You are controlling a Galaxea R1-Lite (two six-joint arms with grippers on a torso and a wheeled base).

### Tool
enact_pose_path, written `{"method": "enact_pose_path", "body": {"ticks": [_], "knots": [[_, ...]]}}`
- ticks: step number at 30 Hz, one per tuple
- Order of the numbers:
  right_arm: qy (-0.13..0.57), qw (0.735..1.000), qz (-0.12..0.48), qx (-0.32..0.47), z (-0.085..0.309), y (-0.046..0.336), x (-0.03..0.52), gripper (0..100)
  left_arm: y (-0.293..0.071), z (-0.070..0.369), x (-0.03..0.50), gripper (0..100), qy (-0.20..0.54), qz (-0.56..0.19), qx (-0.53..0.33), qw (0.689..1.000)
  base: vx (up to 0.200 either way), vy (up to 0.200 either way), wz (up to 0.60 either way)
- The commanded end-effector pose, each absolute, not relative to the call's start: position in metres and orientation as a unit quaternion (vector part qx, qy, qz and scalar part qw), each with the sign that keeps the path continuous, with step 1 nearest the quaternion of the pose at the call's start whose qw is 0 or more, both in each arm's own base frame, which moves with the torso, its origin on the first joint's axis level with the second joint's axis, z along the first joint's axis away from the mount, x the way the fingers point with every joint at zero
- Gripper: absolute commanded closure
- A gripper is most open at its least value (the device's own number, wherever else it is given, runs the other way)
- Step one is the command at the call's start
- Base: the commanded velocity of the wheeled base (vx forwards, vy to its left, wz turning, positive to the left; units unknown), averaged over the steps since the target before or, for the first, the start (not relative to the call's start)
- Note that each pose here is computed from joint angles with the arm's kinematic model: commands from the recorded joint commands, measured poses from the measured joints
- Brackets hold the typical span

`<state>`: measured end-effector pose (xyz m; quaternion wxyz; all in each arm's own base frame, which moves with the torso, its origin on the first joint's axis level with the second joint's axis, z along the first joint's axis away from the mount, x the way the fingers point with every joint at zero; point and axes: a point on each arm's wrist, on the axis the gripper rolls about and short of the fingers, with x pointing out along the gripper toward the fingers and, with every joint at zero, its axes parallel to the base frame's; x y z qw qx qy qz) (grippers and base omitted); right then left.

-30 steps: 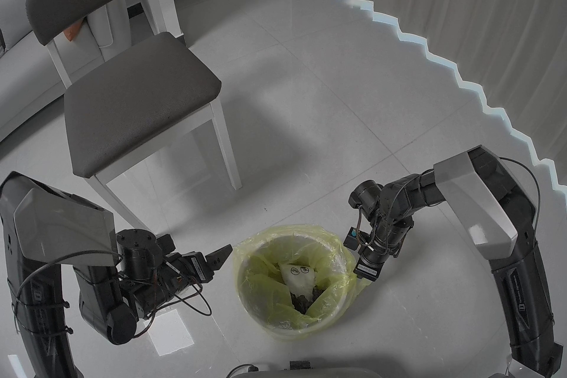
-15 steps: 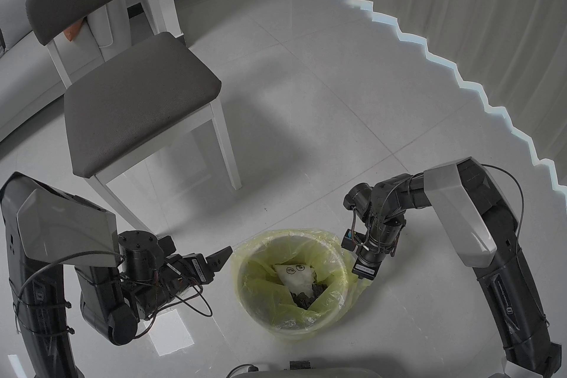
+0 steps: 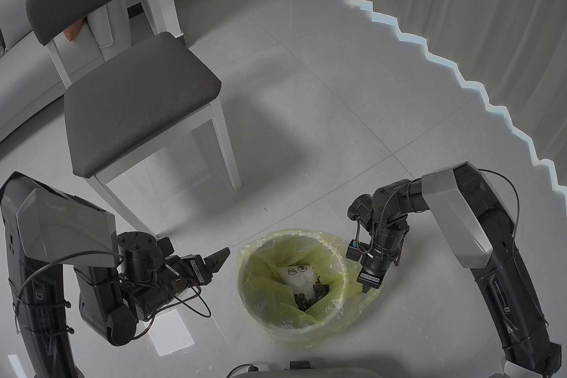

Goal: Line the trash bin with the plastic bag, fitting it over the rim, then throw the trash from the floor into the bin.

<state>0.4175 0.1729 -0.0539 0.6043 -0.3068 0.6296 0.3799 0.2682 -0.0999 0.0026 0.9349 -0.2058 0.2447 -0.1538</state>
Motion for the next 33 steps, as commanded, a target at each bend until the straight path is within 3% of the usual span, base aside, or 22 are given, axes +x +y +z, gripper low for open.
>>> {"method": "enact_pose_path", "body": {"ticks": [1, 10, 17, 21, 29, 33], "knots": [[0.6, 0.631, 0.385, -0.305, -0.021, 0.177, 0.42, 0, -0.1, 0.005, 0.269, 0, 0.236, -0.157, -0.208, 0.936, 0.0, 0.0, 0.0], [0.564, 0.66, 0.386, -0.313, 0.021, 0.184, 0.416, 0, -0.098, 0.005, 0.27, 0, 0.234, -0.153, -0.21, 0.937, 0.0, 0.0, 0.0], [0.457, 0.751, 0.359, -0.313, 0.099, 0.169, 0.424, 0, -0.091, 0.002, 0.275, 0, 0.234, -0.143, -0.214, 0.937, 0.0, 0.0, 0.0], [0.446, 0.762, 0.353, -0.309, 0.082, 0.167, 0.42, 0, -0.091, 0.0, 0.275, 0, 0.239, -0.142, -0.216, 0.936, 0.0, 0.0, 0.0], [0.464, 0.751, 0.353, -0.31, 0.039, 0.167, 0.419, 0, -0.092, 0.002, 0.272, 0, 0.238, -0.145, -0.215, 0.936, 0.0, 0.0, 0.0], [0.453, 0.76, 0.35, -0.308, 0.017, 0.171, 0.43, 0, -0.092, 0.004, 0.271, 0, 0.237, -0.145, -0.215, 0.936, 0.0, 0.0, 0.0]]}}
